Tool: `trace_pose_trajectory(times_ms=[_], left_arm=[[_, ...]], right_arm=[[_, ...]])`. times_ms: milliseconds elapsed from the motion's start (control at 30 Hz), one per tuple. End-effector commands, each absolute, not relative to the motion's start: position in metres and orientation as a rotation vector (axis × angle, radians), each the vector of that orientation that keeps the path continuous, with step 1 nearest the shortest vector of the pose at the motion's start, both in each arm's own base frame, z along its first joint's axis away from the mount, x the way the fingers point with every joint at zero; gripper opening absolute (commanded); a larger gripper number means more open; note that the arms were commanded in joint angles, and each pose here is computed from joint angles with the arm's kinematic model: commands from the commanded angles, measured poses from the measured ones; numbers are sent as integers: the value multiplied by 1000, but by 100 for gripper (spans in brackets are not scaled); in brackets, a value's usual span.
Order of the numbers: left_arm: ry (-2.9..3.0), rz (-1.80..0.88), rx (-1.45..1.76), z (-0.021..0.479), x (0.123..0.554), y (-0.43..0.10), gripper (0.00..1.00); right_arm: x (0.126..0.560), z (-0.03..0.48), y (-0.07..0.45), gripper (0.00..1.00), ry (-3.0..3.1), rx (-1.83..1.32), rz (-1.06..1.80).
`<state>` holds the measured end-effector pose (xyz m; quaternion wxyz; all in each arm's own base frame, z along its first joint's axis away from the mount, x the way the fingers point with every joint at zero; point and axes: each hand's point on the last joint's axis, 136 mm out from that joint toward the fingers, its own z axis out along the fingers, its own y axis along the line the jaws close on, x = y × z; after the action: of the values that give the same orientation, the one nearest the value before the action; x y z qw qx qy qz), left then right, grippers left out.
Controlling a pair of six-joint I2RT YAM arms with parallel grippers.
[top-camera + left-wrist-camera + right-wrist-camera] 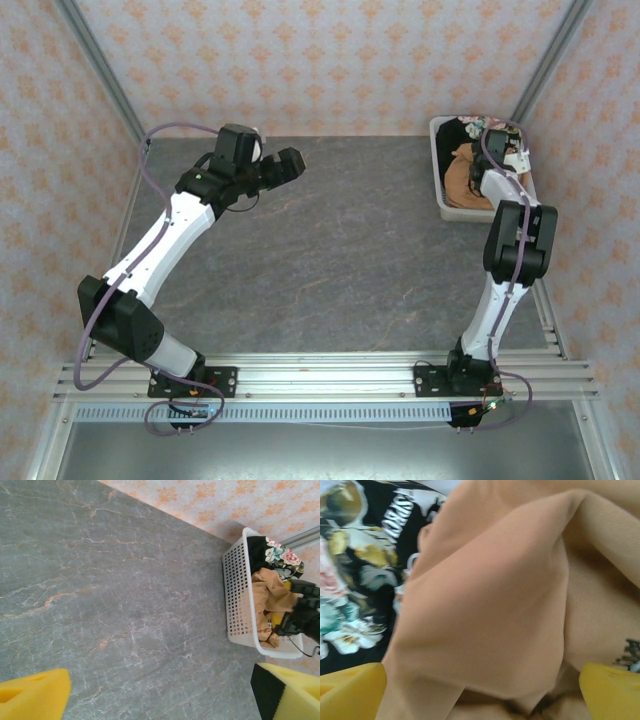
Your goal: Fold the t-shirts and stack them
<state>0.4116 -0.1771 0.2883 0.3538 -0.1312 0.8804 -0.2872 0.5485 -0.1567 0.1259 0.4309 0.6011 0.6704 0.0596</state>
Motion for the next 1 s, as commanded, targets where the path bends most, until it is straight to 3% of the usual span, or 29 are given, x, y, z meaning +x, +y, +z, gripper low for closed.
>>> trace_pose_trajectory(times_ms=[0,133,233,533,967], left_arm=[[2263,-770,-309,307,401,-180,92],[2268,-743,-307,306,393,-174,89],[2269,-721,-311,304,387,-169,88],[2291,-689,-330,290,381,-163,86],[2311,-424,-396,284,382,-127,84]], right_arm=[[565,130,-160,81,1629,1505,207],[565,141,-157,27,1583,1465,265],[556,159,-159,0,1511,1450,279],[514,282,-124,0,1352,1274,306],[446,516,8,0,1288,710,513]])
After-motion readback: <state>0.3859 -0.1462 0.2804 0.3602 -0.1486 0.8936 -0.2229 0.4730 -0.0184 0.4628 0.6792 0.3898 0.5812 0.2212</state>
